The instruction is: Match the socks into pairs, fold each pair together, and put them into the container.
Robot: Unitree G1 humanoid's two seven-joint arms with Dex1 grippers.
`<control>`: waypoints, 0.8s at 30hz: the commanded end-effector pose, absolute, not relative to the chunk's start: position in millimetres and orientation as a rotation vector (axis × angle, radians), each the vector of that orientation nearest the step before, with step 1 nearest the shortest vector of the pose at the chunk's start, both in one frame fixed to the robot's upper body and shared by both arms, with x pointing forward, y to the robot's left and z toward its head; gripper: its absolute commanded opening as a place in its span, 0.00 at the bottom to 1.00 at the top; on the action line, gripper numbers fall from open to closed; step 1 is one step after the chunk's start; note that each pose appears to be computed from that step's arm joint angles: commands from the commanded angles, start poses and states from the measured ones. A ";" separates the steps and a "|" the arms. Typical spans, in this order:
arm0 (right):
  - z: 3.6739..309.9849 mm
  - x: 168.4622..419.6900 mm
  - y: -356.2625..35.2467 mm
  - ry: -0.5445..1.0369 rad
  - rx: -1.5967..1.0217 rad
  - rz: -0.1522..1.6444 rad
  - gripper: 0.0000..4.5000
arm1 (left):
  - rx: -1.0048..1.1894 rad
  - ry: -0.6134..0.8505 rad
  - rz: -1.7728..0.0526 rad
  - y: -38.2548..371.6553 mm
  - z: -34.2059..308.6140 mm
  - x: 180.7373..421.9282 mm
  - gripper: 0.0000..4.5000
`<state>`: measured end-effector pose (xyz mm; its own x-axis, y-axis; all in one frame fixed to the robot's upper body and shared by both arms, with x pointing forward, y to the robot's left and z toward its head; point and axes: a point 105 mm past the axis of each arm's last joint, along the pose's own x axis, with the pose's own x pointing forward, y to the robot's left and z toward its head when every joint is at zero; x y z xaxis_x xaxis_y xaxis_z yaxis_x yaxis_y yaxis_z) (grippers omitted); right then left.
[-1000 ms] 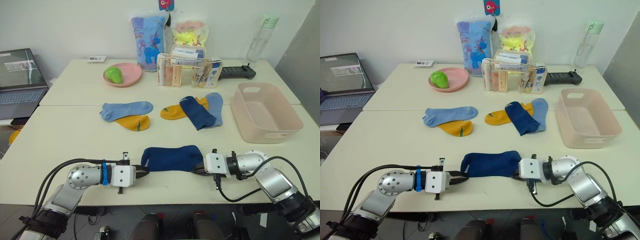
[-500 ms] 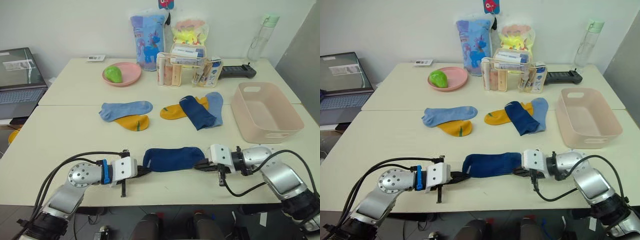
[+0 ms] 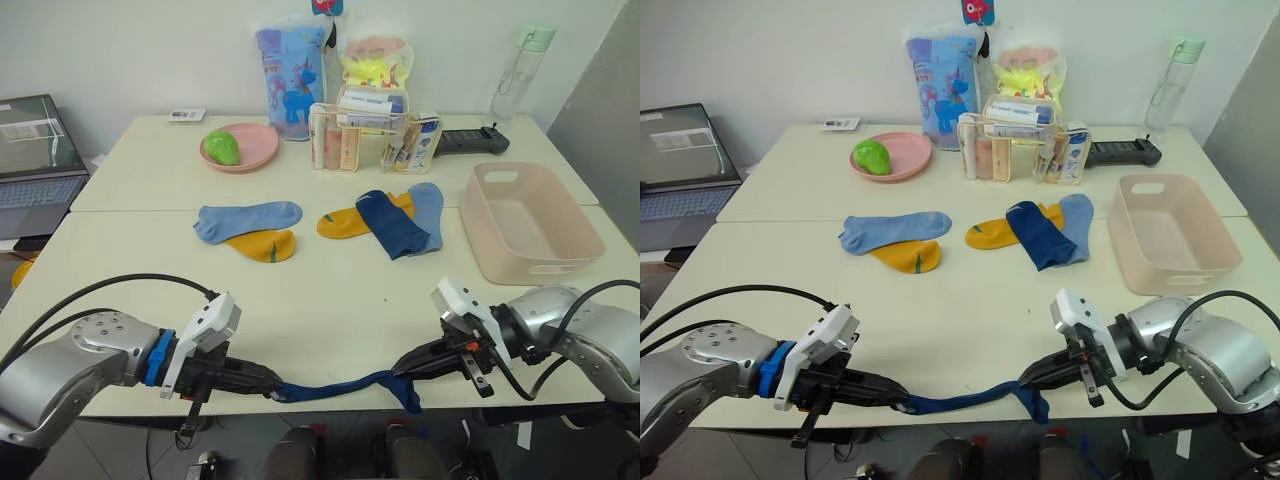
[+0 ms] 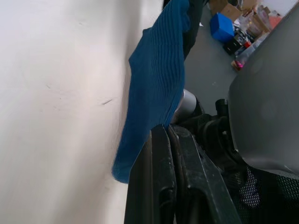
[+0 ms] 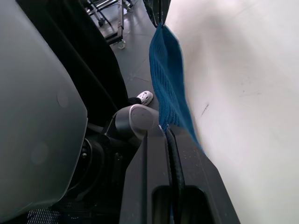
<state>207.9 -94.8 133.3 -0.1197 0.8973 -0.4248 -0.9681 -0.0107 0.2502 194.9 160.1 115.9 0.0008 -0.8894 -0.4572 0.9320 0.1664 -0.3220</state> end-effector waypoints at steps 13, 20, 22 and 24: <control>114.3 299.5 -109.2 0.396 -0.526 1.376 0.00 | 0.597 0.415 -1.128 145.5 79.4 297.1 0.00; 108.6 312.0 -112.8 0.392 -0.535 1.354 0.00 | 0.665 0.302 -1.113 133.8 84.7 318.0 0.00; 110.9 320.0 -117.8 0.373 -0.522 1.304 0.05 | 0.647 0.275 -1.109 129.4 89.6 322.6 0.04; 115.1 325.7 -121.0 0.348 -0.520 1.268 0.15 | 0.639 0.254 -1.096 129.1 93.6 325.6 0.13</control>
